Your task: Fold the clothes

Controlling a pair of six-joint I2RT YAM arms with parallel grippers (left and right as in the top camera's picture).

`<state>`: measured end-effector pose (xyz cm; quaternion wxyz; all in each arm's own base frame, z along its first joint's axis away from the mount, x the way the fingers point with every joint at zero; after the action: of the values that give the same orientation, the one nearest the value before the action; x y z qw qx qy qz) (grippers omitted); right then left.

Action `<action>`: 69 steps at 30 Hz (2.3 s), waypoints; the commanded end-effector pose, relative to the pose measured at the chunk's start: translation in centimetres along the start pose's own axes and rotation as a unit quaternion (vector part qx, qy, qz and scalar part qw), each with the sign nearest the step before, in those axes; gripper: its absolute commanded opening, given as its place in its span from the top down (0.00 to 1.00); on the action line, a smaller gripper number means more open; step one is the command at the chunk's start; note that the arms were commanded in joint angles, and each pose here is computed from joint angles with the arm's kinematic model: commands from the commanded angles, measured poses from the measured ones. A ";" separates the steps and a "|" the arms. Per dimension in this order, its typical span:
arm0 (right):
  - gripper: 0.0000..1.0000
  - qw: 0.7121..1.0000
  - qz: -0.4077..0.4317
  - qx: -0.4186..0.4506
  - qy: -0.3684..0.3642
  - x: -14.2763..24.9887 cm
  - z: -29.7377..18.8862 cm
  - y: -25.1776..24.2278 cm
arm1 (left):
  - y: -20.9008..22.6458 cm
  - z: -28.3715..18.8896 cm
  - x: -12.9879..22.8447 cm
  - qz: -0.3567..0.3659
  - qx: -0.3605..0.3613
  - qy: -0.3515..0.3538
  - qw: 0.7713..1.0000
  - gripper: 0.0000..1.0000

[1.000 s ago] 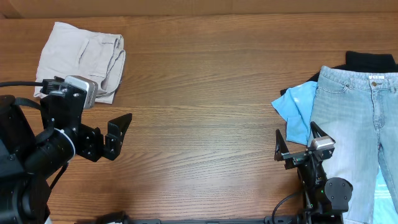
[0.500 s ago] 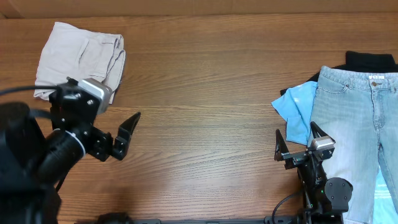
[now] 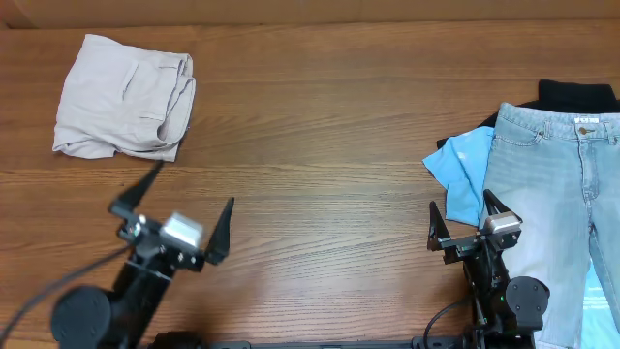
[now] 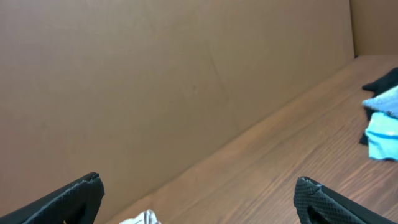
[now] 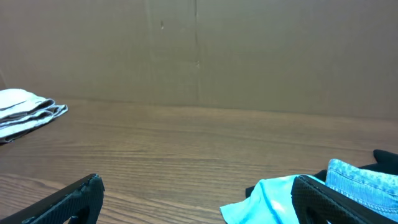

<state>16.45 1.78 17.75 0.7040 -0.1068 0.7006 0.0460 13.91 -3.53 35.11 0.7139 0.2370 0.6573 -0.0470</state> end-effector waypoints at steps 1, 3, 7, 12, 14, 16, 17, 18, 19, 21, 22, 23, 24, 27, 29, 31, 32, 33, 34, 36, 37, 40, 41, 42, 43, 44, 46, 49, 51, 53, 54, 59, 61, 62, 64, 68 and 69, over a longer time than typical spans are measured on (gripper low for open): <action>0.00 1.000 0.001 0.000 -0.003 0.2 0.0 0.0 | -1.0 -1.1 2.4 0.017 -0.021 -0.020 0.999 0.00; 0.00 1.000 0.001 0.000 -0.003 0.2 0.0 0.0 | -1.5 -1.4 3.7 0.024 -0.026 -0.036 0.999 0.00; 0.00 1.000 0.001 0.000 -0.003 0.2 0.0 0.0 | -2.2 -1.4 6.5 0.038 -0.034 -0.067 0.996 0.00; 0.00 1.000 0.001 0.000 -0.003 0.2 0.0 0.0 | -2.6 0.0 10.2 0.040 -0.035 -0.068 0.996 0.00; 0.00 1.000 0.001 0.000 -0.003 0.2 0.0 0.0 | -2.8 0.6 11.9 0.037 -0.033 -0.060 0.997 0.00; 0.00 1.000 0.001 0.000 -0.004 0.2 0.0 0.0 | -3.1 1.0 13.6 0.033 -0.030 -0.051 0.998 0.00; 0.00 1.000 0.001 0.000 -0.003 0.2 0.0 0.0 | -3.2 1.1 14.3 0.031 -0.029 -0.047 0.998 0.00; 0.00 1.000 0.001 0.000 -0.003 0.2 0.0 0.0 | -3.3 1.3 14.9 0.030 -0.028 -0.045 0.998 0.00; 0.00 1.000 0.001 0.000 -0.003 0.2 0.0 0.0 | -3.4 1.4 15.5 0.028 -0.026 -0.037 0.999 0.00; 0.00 1.000 0.001 0.000 -0.004 0.2 0.0 0.0 | -3.5 1.4 16.1 0.022 -0.025 -0.019 0.999 0.00; 0.00 1.000 0.001 0.000 -0.003 0.2 0.0 0.0 | -3.5 1.4 16.1 0.022 -0.025 -0.019 0.999 0.00; 0.00 1.000 0.001 0.000 -0.003 0.2 0.0 0.0 | -3.5 1.4 16.1 0.022 -0.025 -0.019 0.999 0.00; 0.00 1.000 0.001 0.000 -0.003 0.2 0.0 0.0 | -3.5 1.4 16.1 0.022 -0.025 -0.018 0.999 0.00; 0.00 1.000 0.001 0.000 -0.003 0.2 0.0 0.0 | -3.5 1.4 16.3 0.019 -0.023 -0.012 0.999 0.00; 0.00 1.000 0.001 0.000 -0.003 0.2 0.0 0.0 | -3.7 1.4 16.8 0.013 -0.019 0.001 1.000 0.00; 0.00 1.000 0.001 0.000 -0.003 0.2 0.0 0.0 | -3.9 1.4 17.6 0.002 -0.012 0.026 1.000 0.00; 0.00 1.000 0.001 0.000 -0.003 0.2 0.0 0.0 | -4.0 1.4 18.1 -0.005 -0.008 0.039 0.999 0.00; 0.00 1.000 0.001 0.000 -0.003 0.2 0.0 0.0 | -4.0 1.4 18.0 -0.003 -0.009 0.037 0.999 0.00; 0.00 1.000 0.001 0.000 -0.003 0.2 0.0 0.0 | -4.0 1.4 18.0 -0.003 -0.009 0.037 0.999 0.00; 0.00 1.000 0.001 0.000 -0.003 0.2 0.0 0.0 | -4.0 1.4 18.0 -0.004 -0.009 0.038 0.999 0.00; 0.00 1.000 0.001 0.000 -0.003 0.2 0.0 0.0 | -4.0 1.4 18.0 -0.004 -0.008 0.038 0.999 0.00; 0.00 1.000 0.001 0.000 -0.003 0.2 0.0 0.0 | -4.0 1.4 18.0 -0.004 -0.008 0.038 0.999 0.00; 0.00 1.000 0.001 0.000 -0.003 0.2 0.0 0.0 | -4.0 1.4 18.0 -0.004 -0.008 0.038 0.999 0.00; 0.00 1.000 0.001 0.000 -0.003 0.2 0.0 0.0 | -4.0 1.4 18.0 -0.004 -0.008 0.038 0.999 0.00; 0.00 1.000 0.001 0.000 -0.003 0.2 0.0 0.0 | -4.0 1.4 18.0 -0.004 -0.008 0.038 0.999 0.00; 0.00 1.000 0.001 0.000 -0.004 0.2 0.0 0.0 | -4.0 1.4 18.0 -0.004 -0.008 0.038 0.999 0.00; 0.00 1.000 0.001 0.000 -0.003 0.2 0.0 0.0 | -4.0 1.4 18.0 -0.004 -0.008 0.038 0.999 0.00; 0.00 1.000 0.001 0.000 -0.003 0.2 0.0 0.0 | -4.0 1.4 18.0 -0.004 -0.008 0.038 0.999 0.00; 0.00 1.000 0.001 0.000 -0.003 0.2 0.0 0.0 | -4.0 1.4 18.0 -0.004 -0.008 0.038 0.999 0.00; 0.00 1.000 0.001 0.000 -0.003 0.2 0.0 0.0 | -4.0 1.4 18.0 -0.004 -0.008 0.038 0.999 0.00; 0.00 1.000 0.001 0.000 -0.003 0.2 0.0 0.0 | -4.0 1.4 18.0 -0.004 -0.008 0.038 0.999 0.00; 0.00 1.000 0.001 0.000 -0.003 0.2 0.0 0.0 | -4.0 1.4 18.0 -0.004 -0.008 0.038 0.999 0.00; 0.00 1.000 0.001 0.000 -0.003 0.2 0.0 0.0 | -4.0 1.4 18.0 -0.004 -0.008 0.038 0.999 0.00; 0.00 1.000 0.001 0.000 -0.003 0.2 0.0 0.0 | -4.0 1.4 18.0 -0.004 -0.008 0.038 0.999 0.00; 0.00 1.000 0.001 0.000 -0.003 0.2 0.0 0.0 | -4.0 1.4 18.0 -0.004 -0.008 0.038 0.999 0.00; 0.00 1.000 0.001 0.000 -0.003 0.2 0.0 0.0 | -4.0 1.4 18.0 -0.004 -0.008 0.038 0.999 0.00; 0.00 1.000 0.001 0.000 -0.003 0.2 0.0 0.0 | -4.0 1.4 18.0 -0.004 -0.008 0.038 0.999 0.00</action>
<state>16.45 1.78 17.73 0.7037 -0.1066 0.7009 0.0459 16.06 -3.21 16.75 0.6885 0.2251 0.6880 -0.0440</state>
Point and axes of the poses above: each gripper's point midway between its finger pads, its own z axis out along the fingers, its own y axis along the line the jaws close on, x = y × z, the point moved 8 cm from there along -z, back along the fingers, and after that the axes turned 6 degrees about -z, right-handed, at the moved point
